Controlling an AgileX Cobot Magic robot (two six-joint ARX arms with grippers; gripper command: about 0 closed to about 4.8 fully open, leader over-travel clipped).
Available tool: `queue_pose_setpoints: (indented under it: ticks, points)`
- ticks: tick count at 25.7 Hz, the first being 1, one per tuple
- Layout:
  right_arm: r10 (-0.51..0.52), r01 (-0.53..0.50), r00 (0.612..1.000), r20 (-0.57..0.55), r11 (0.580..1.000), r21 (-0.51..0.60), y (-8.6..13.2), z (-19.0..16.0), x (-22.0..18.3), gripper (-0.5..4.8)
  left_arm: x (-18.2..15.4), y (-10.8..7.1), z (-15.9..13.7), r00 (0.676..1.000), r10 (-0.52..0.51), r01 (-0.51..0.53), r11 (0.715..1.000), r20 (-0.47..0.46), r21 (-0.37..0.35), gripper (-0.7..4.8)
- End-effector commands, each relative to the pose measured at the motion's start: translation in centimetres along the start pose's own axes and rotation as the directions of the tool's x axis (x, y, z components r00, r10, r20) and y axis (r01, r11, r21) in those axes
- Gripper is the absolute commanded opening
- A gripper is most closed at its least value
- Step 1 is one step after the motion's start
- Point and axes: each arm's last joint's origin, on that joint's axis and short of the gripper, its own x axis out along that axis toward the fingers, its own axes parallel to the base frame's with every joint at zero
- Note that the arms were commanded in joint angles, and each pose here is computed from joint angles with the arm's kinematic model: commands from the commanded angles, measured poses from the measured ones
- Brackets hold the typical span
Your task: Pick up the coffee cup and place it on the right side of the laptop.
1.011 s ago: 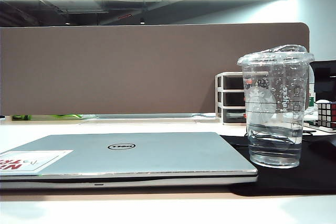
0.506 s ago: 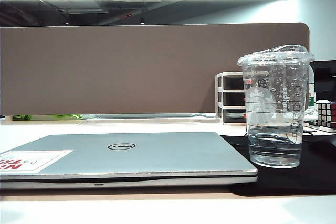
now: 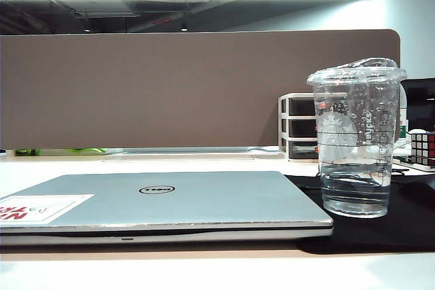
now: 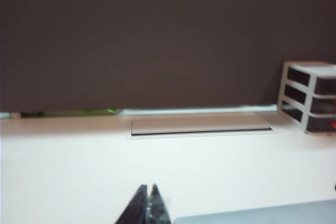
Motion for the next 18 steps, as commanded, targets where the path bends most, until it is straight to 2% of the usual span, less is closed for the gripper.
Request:
queue_pose_setpoints:
  ticks: [1, 4, 7, 10, 13, 15, 18]
  points:
    - [-0.015, 0.015, 1.0, 0.012, 1.0, -0.009, 0.0, 0.0, 0.0, -0.01, 0.0, 0.1, -0.1, 0.999, 0.045, -0.044, 0.998, -0.007, 0.033, -0.06]
    - [-0.058, 0.059, 0.998, 0.012, 0.998, -0.021, -0.2, 0.0, 0.0, -0.01, 0.0, 0.1, -0.3, 0.999, 0.045, -0.043, 0.994, -0.025, 0.096, -0.06]
    - [-0.102, 0.103, 0.995, 0.012, 0.993, -0.064, -0.3, 0.0, 0.0, -0.01, 0.0, 0.1, -0.4, 0.998, 0.046, -0.041, 0.993, -0.035, 0.111, -0.05]
    - [-0.161, 0.162, 0.987, 0.012, 0.983, -0.086, -0.5, 0.0, 0.0, -0.01, 0.0, 0.1, -1.0, 0.994, 0.039, -0.029, 0.995, -0.101, 0.094, -0.04]
    - [-0.181, 0.181, 0.983, 0.013, 0.98, -0.086, -0.5, 0.0, 0.0, -0.01, -0.1, 0.1, -1.7, 0.985, 0.039, -0.034, 0.999, -0.166, 0.029, -0.03]
    - [-0.245, 0.246, 0.969, 0.013, 0.966, -0.085, -0.7, 0.0, -0.1, -0.01, -0.1, 0.1, -1.6, 0.986, 0.039, -0.04, 0.999, -0.163, -0.007, -0.03]
    - [-0.324, 0.325, 0.946, 0.021, 0.942, -0.084, -0.9, 0.1, -0.1, -0.01, -0.1, 0.1, -1.6, 0.987, 0.039, -0.04, 0.999, -0.156, -0.008, -0.03]
